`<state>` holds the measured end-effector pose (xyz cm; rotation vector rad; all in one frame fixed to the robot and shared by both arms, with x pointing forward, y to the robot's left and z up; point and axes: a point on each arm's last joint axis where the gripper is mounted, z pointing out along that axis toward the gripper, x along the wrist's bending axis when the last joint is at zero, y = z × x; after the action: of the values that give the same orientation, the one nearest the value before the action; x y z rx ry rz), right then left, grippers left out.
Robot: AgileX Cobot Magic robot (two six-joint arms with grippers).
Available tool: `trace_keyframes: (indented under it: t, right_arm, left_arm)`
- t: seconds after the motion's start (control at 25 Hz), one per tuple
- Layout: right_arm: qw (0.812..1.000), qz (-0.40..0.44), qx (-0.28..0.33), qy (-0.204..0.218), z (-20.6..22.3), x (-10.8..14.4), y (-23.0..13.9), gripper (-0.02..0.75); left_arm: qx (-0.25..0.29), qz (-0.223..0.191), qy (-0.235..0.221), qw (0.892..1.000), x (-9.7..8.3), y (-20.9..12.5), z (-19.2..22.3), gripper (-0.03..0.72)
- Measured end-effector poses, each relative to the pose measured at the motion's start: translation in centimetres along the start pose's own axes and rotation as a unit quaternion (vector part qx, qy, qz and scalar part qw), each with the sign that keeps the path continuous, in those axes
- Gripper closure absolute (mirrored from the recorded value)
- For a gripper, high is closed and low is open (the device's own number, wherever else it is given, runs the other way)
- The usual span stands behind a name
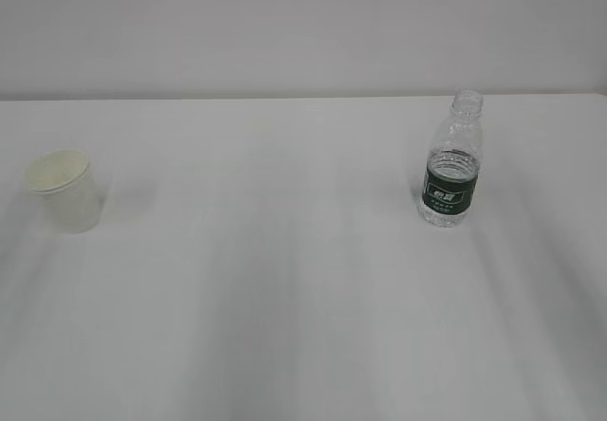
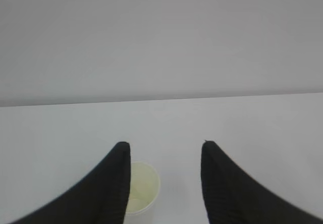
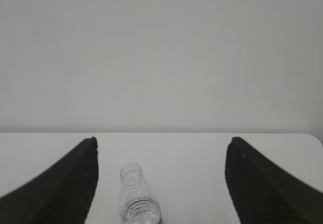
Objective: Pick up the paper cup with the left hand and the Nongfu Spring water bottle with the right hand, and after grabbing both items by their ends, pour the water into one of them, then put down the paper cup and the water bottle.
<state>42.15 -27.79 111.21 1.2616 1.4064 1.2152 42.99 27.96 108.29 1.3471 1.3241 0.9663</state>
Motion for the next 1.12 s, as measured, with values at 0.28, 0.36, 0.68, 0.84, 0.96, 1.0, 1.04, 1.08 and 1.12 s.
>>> trace_keyframes:
  t: [0.28, 0.36, 0.68, 0.84, 0.96, 1.0, 1.04, 1.08, 1.12]
  right_arm:
    - [1.000, 0.004, 0.000, -0.004, 2.1, -0.1, -0.9, 0.151]
    - [1.000, 0.017, 0.001, -0.006, 2.5, -0.1, -1.8, 0.151]
    - [1.000, 0.023, 0.004, 0.007, 2.1, 0.1, -7.0, 0.151]
    - [1.000, 0.005, 0.008, 0.029, 2.0, 0.5, -9.0, 0.151]
    - [0.999, 0.017, -0.002, 0.041, 2.4, 0.7, -9.9, 0.151]
    - [0.999, 0.018, -0.003, 0.045, 2.6, 0.8, -10.2, 0.151]
    - [0.999, 0.017, -0.006, 0.051, 2.8, 0.9, -10.3, 0.151]
    - [0.998, 0.016, -0.008, 0.056, 3.0, 1.0, -10.4, 0.151]
    - [0.998, 0.014, -0.006, 0.060, 3.2, 1.0, -10.6, 0.151]
  left_arm:
    - [0.005, 0.000, -0.009, 1.000, -0.6, -1.2, 3.1, 0.384]
    - [0.015, -0.005, -0.005, 1.000, -0.5, -1.8, 4.1, 0.386]
    - [0.005, -0.014, 0.011, 1.000, 0.0, -4.2, 5.4, 0.391]
    - [0.004, -0.014, 0.008, 1.000, -0.3, -5.5, 5.6, 0.391]
    - [0.008, -0.011, -0.002, 1.000, -0.9, -5.9, 5.7, 0.391]
    - [0.004, -0.010, -0.006, 1.000, -1.0, -5.9, 5.7, 0.391]
    - [0.004, -0.009, -0.009, 1.000, -1.2, -6.0, 5.8, 0.391]
    - [0.005, -0.009, -0.009, 1.000, -1.2, -6.1, 5.9, 0.392]
    - [0.008, -0.008, -0.009, 1.000, -1.3, -6.2, 6.0, 0.392]
